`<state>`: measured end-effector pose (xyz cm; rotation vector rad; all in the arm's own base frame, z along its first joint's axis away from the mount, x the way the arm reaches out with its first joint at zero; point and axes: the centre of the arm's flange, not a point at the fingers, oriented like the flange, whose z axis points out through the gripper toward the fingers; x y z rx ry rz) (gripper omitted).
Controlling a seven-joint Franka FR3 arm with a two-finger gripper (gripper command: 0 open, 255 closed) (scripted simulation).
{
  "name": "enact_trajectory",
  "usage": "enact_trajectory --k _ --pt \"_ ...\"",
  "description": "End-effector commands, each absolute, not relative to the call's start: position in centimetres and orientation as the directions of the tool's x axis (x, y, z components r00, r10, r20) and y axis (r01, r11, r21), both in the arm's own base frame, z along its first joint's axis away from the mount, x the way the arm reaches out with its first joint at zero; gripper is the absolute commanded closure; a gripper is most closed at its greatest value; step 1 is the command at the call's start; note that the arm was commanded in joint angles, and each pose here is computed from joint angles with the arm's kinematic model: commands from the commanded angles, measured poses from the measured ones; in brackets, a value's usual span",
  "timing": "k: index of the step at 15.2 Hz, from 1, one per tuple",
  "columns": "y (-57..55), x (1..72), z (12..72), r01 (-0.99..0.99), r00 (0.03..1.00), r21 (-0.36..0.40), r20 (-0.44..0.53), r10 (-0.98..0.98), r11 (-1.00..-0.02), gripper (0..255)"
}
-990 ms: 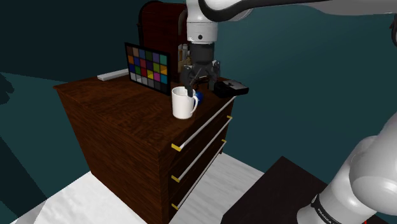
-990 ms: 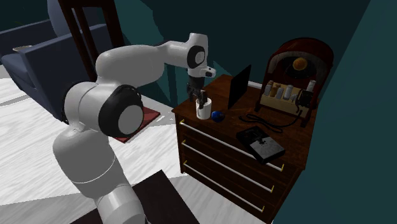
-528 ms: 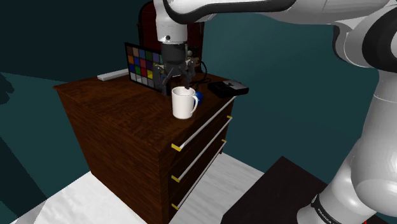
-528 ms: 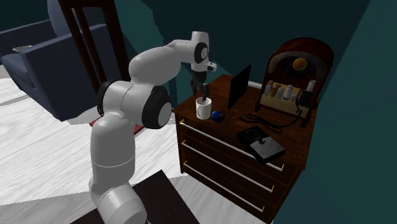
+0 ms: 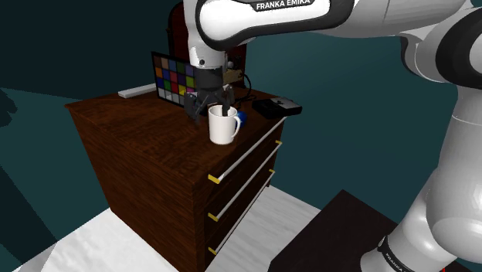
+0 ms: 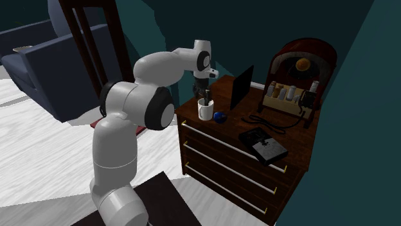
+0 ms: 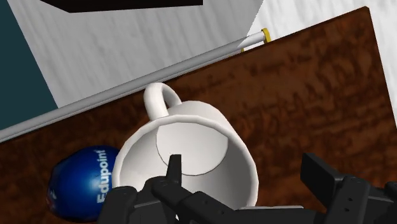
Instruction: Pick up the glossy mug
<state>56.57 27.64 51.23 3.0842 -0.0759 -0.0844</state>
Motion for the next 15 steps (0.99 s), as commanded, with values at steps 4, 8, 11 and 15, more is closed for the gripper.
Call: enact_trajectory --k 4,8,11,15 --pt "27.7 56.5 50.9 -0.048 0.997 0.056 -0.053 -0.051 -0.997 255" --pt "27.7 56.5 50.9 -0.048 0.997 0.056 -0.053 -0.051 -0.997 255" --pt "27.7 56.6 50.9 -0.048 0.997 0.056 -0.053 -0.051 -0.997 255" --pt "27.7 56.6 53.0 -0.048 0.997 0.056 -0.053 -0.051 -0.997 255"
